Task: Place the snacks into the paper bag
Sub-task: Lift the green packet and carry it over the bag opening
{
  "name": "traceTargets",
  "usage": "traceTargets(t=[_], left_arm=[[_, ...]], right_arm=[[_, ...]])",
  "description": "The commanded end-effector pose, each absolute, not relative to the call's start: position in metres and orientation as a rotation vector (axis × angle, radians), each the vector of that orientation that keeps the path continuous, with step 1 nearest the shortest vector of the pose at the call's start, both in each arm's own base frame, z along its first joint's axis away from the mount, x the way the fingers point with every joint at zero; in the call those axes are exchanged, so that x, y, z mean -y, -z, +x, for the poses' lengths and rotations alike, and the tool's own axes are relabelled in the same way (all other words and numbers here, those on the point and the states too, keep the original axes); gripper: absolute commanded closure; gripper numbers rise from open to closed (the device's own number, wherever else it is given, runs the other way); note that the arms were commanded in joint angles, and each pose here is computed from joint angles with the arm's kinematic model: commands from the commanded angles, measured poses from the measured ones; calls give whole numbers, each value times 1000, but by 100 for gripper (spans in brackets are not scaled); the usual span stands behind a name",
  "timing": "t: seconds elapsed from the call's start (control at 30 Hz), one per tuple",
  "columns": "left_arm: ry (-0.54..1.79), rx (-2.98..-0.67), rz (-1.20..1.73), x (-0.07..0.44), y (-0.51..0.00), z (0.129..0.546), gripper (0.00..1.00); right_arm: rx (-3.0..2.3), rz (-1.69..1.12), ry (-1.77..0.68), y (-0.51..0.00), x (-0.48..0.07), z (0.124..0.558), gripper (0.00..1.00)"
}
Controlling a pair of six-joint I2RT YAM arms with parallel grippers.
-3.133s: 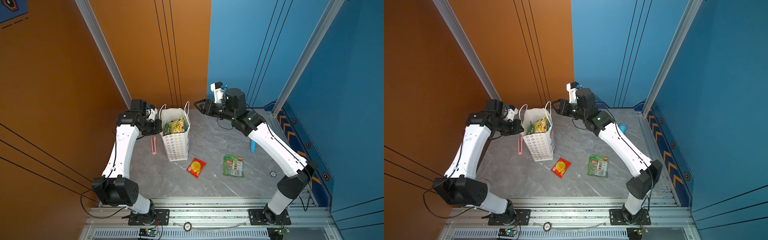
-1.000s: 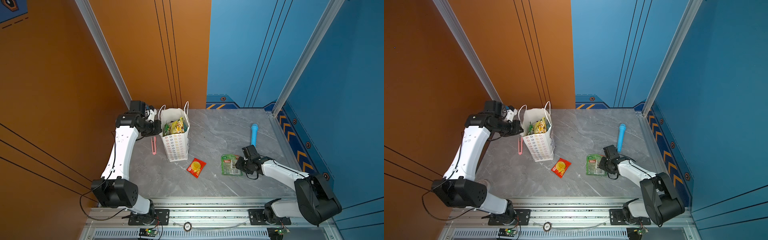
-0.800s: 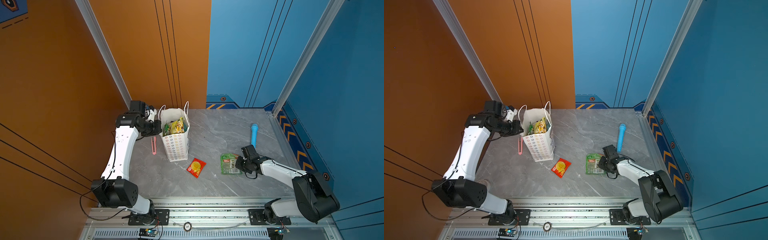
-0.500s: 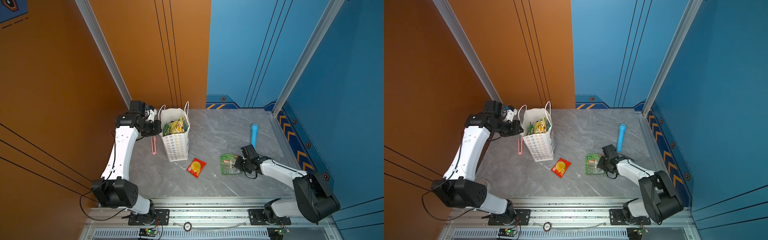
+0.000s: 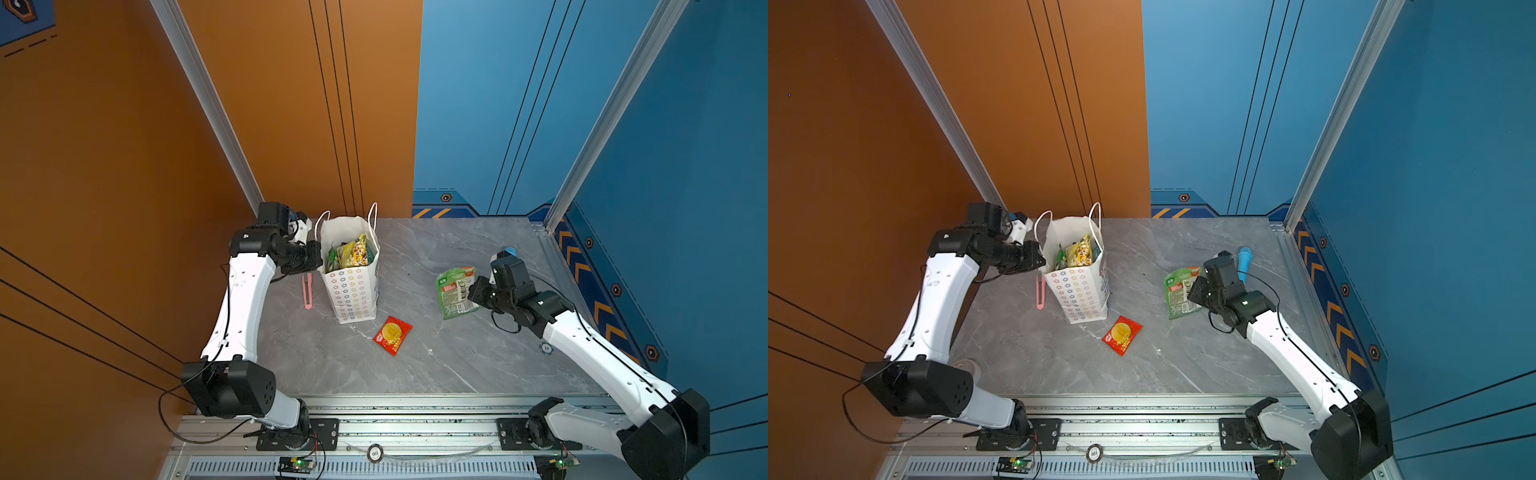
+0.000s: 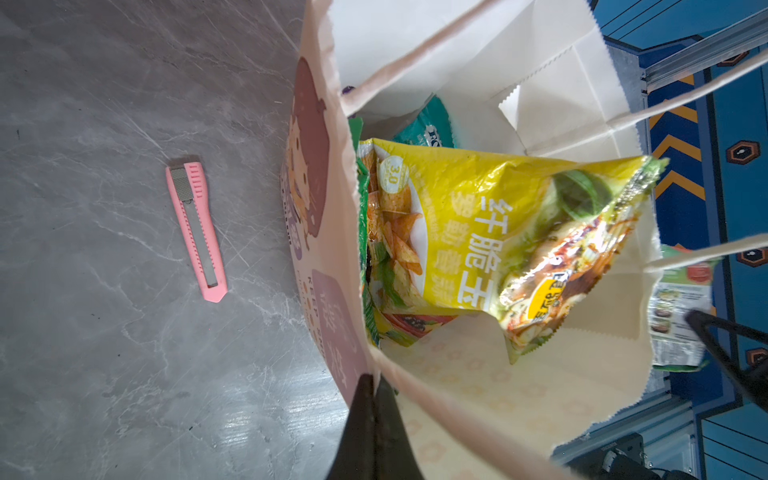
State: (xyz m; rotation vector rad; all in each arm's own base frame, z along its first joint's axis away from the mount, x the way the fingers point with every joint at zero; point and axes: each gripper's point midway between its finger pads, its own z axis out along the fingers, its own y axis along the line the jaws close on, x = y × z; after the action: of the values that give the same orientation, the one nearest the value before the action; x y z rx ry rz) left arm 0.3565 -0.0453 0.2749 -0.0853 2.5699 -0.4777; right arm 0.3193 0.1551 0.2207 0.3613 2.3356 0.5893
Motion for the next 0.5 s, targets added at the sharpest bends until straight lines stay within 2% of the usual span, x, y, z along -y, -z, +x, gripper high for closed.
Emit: traceTargets(t=[0.0, 0.27, 0.47], left_arm=[[518, -2496, -61, 49, -296, 353, 100], [520, -2495, -58, 50, -296, 351, 100], [530, -2494, -58, 51, -297, 351, 100]], right_arm=[[-2276, 306, -569, -264, -158, 318, 100], [-2116, 123, -683, -352, -216, 328, 100], [-2051, -20, -762, -396, -269, 331, 100]])
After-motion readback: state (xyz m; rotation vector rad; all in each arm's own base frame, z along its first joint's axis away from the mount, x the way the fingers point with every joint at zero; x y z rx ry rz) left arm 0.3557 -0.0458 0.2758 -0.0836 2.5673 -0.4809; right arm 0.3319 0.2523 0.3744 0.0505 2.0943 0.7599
